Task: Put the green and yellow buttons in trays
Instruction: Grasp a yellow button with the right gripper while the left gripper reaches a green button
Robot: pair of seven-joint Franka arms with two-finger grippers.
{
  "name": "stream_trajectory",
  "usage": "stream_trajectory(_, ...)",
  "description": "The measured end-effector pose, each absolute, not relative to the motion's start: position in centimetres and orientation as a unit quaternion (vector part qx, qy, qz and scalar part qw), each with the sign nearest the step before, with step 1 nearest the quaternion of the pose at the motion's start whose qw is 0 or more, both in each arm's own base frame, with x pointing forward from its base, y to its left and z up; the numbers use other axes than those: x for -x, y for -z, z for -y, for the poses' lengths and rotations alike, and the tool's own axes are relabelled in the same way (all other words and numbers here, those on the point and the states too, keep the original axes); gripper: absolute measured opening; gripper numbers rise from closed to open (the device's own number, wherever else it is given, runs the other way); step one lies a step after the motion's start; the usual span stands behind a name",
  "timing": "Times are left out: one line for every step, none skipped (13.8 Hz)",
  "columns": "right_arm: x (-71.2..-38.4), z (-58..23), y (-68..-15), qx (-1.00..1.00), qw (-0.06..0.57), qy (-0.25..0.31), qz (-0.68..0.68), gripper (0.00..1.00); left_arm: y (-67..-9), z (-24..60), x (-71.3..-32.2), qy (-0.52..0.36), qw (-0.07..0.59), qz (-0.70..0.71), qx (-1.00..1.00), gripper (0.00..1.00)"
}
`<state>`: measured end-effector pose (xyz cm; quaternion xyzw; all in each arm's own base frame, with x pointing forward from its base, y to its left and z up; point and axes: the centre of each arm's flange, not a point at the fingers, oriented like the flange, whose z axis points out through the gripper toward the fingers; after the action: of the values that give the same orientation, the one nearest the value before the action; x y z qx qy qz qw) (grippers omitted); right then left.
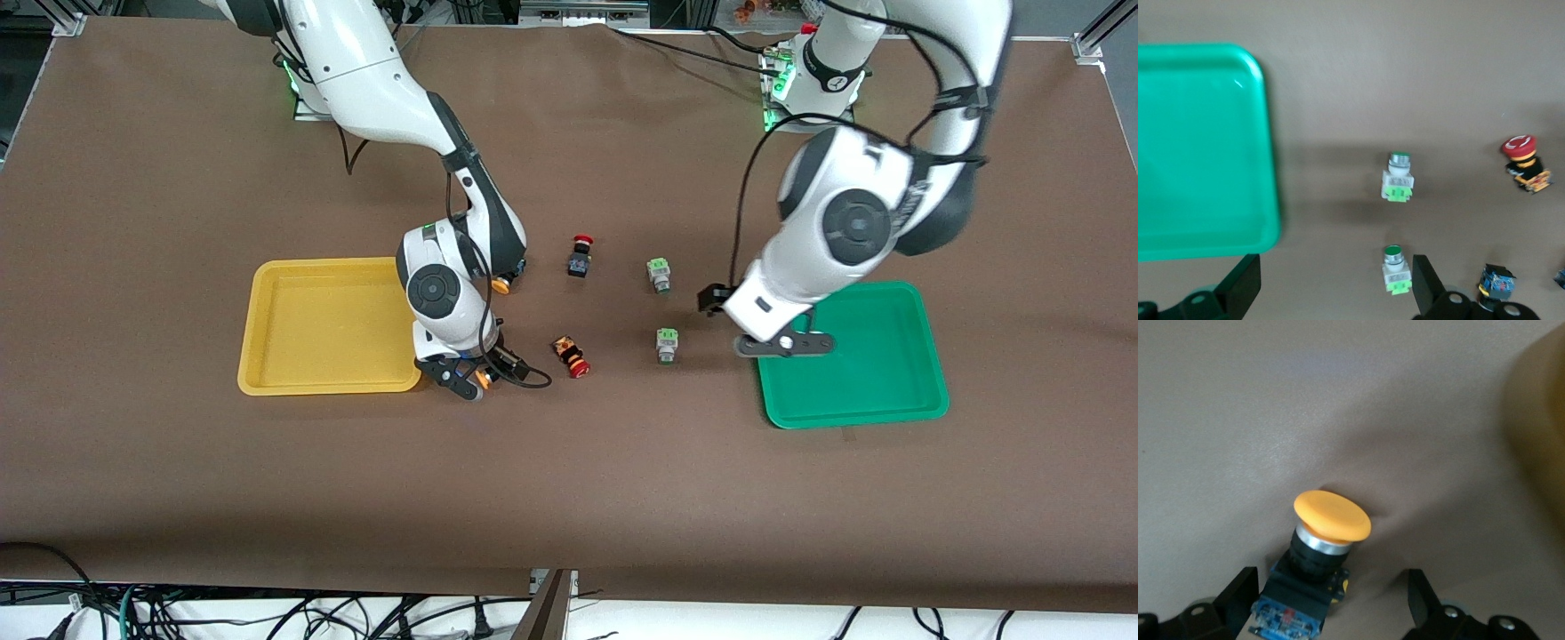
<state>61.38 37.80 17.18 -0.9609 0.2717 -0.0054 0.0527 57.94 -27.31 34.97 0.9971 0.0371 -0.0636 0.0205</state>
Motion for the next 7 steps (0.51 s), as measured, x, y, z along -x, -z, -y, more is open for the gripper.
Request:
stream_trajectory(-61.4, -37.8, -17.1, 0.961, 0.052, 0.005, -0.272, 0.99, -32.9, 28.8, -56.3, 0.067, 0.015, -0.052, -0.996, 1.0)
stream_trajectory(-61.4, -37.8, -17.1, 0.961, 0.053, 0.005, -0.272, 0.96, -31.2, 30.2, -54.7, 0.069, 0.01, -0.066, -0.995, 1.0)
stream_trajectory(-61.4, -37.8, -17.2, 0.961, 0.053, 0.005, -0.272, 0.96, -29.9, 31.4, -53.2, 0.068, 0.006, -0.076, -0.995, 1.0)
stream_trajectory(-61.5, -37.8, -17.3, 0.961, 0.053, 0.006, -0.272, 0.9, -28.7, 32.4, -51.9, 0.069, 0.002, -0.085, -0.994, 1.0)
stream_trajectory(-61.6, -37.9, -17.5, 0.961, 0.055, 0.008, -0.271, 0.79, -27.4, 33.1, -50.7, 0.07, -0.002, -0.095, -0.993, 1.0)
stream_trajectory(-61.8, -38.0, -17.9, 0.962, 0.058, 0.01, -0.267, 0.66, -26.2, 33.5, -49.8, 0.071, -0.006, -0.099, -0.992, 1.0)
stream_trajectory(-62.0, -38.0, -18.4, 0.964, 0.059, 0.012, -0.259, 0.52, -25.0, 33.9, -49.0, 0.07, -0.008, -0.101, -0.992, 1.0)
